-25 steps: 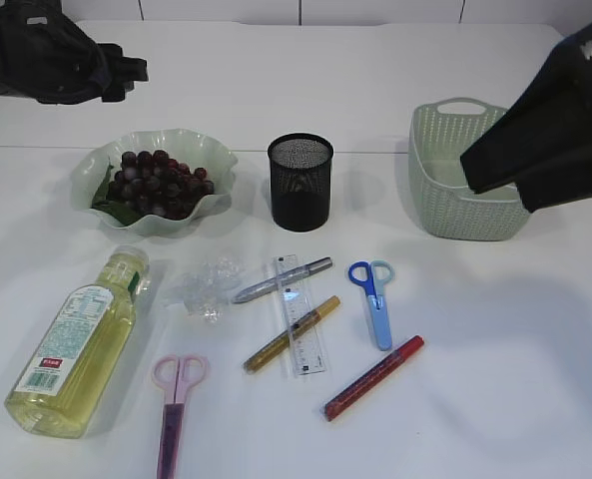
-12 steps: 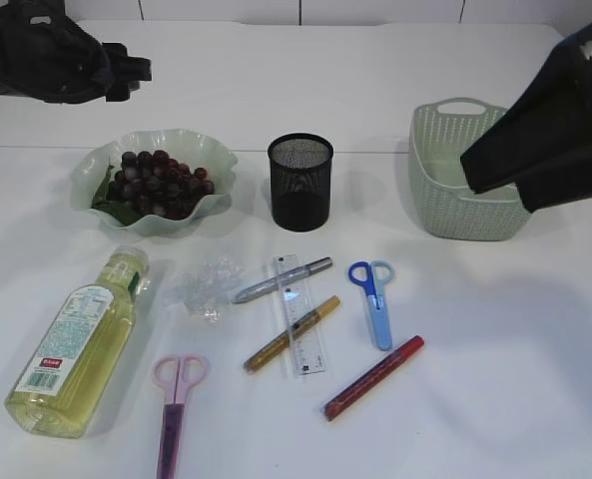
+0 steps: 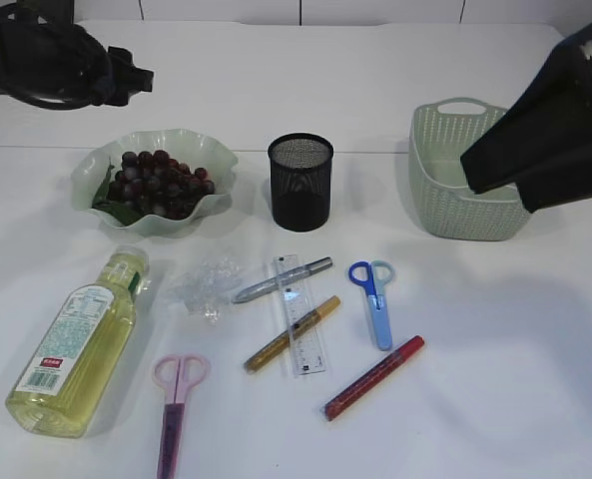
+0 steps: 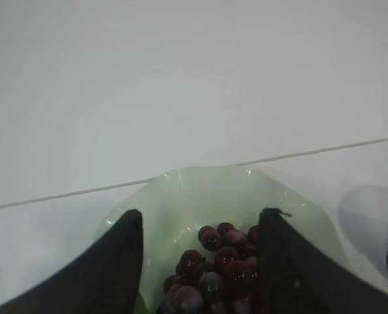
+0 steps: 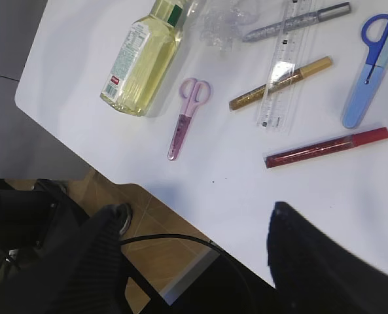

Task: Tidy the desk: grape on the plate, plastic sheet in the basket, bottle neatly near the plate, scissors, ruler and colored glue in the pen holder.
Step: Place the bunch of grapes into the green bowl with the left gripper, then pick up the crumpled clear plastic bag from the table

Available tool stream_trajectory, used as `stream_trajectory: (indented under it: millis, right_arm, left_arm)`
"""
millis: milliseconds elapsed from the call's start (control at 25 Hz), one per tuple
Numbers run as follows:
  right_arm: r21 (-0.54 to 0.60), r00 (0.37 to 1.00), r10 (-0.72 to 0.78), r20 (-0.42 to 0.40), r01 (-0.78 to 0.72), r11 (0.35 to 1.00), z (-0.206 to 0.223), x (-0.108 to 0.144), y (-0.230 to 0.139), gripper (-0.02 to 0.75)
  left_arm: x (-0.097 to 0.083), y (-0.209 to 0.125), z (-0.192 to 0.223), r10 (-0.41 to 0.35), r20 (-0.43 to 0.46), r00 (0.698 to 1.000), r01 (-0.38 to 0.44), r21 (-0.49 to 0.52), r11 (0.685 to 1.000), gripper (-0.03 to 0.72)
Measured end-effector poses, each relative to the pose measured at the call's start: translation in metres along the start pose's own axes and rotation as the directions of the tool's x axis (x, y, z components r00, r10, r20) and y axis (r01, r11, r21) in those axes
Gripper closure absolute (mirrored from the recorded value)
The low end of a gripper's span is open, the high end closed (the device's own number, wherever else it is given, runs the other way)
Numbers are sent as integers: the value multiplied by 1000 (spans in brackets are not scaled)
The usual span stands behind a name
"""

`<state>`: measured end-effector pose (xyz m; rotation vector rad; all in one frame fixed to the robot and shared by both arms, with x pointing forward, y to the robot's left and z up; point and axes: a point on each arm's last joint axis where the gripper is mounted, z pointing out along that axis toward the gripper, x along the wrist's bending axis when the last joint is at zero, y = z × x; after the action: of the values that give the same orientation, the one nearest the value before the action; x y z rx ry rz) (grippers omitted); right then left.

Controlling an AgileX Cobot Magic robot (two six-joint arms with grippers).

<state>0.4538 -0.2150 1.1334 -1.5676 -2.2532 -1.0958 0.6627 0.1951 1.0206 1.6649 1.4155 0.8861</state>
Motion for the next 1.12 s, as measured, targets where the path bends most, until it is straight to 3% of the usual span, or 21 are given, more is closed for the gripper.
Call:
stream_trajectory:
  millis: [320,480,680,1120]
  right_arm:
    - [0,1000,19,0,-19,1000,0,0,0,194]
    - [0,1000,24,0,-24,1000,0,0,0,193]
    - [0,1000,24,0,-24,1000,0,0,0,193]
    - [2,1000,23,5,-23,1000,0,0,0,194]
  left_arm:
    - [-28,0,-9,241,-32,970,-240,18,971,302]
    - [-45,-3,-14,310,-65,949,-307,47,950,337]
    - [-55,-5,-17,332,-81,940,-328,61,943,367]
    - [-50,-5,-17,288,-114,951,-281,74,957,374]
